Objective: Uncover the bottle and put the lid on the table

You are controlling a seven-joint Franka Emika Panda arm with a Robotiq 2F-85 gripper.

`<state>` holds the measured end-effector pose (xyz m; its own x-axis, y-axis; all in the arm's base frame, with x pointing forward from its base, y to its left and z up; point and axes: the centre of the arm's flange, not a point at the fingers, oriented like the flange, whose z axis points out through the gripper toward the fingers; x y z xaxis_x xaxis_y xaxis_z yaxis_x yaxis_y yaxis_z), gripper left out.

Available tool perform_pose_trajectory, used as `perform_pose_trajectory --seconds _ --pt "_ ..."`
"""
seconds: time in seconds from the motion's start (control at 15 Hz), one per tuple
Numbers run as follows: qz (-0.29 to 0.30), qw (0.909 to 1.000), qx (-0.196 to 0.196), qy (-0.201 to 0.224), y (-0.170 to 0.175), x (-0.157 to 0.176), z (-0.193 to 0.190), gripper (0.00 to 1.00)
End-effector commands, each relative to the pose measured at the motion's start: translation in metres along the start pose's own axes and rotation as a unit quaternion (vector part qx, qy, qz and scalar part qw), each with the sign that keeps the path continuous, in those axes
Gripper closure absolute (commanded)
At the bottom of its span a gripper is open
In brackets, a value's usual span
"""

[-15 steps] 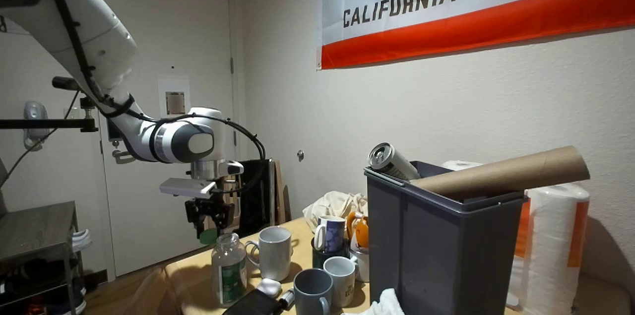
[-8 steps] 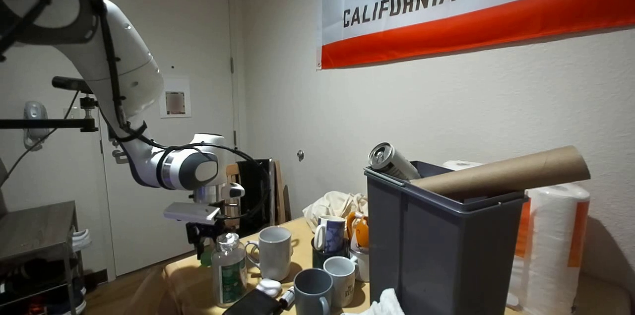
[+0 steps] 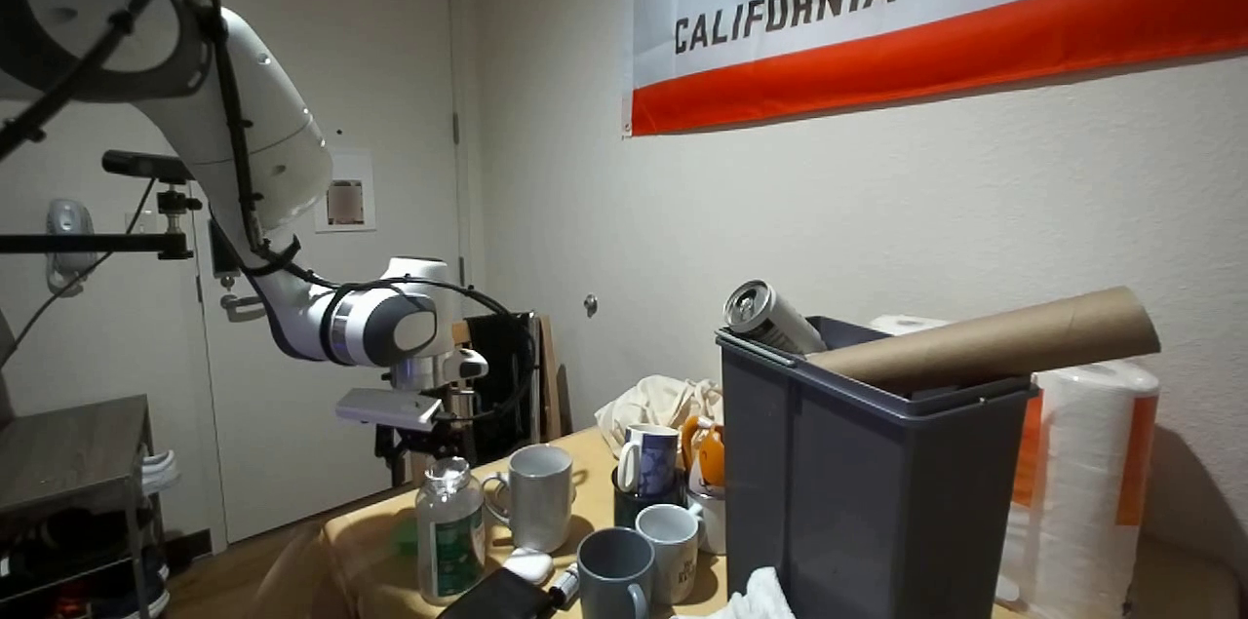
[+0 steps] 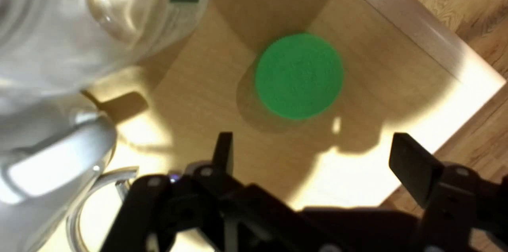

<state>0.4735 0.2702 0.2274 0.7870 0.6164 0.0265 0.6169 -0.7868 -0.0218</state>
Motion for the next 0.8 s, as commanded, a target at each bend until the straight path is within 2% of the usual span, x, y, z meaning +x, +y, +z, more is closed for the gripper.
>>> perform_pose_trajectory --seconds 0.0,0.4,0.73 --pt "0.002 0.9996 -0.014 0.024 0.007 0.008 -0.059 0.00" --pt "0.048 0.9970 -0.050 0.033 0.046 -0.007 -0.130 0.00" --pt "0.117 0.9921 -0.042 0.020 0.092 -0.046 -0.157 0.00"
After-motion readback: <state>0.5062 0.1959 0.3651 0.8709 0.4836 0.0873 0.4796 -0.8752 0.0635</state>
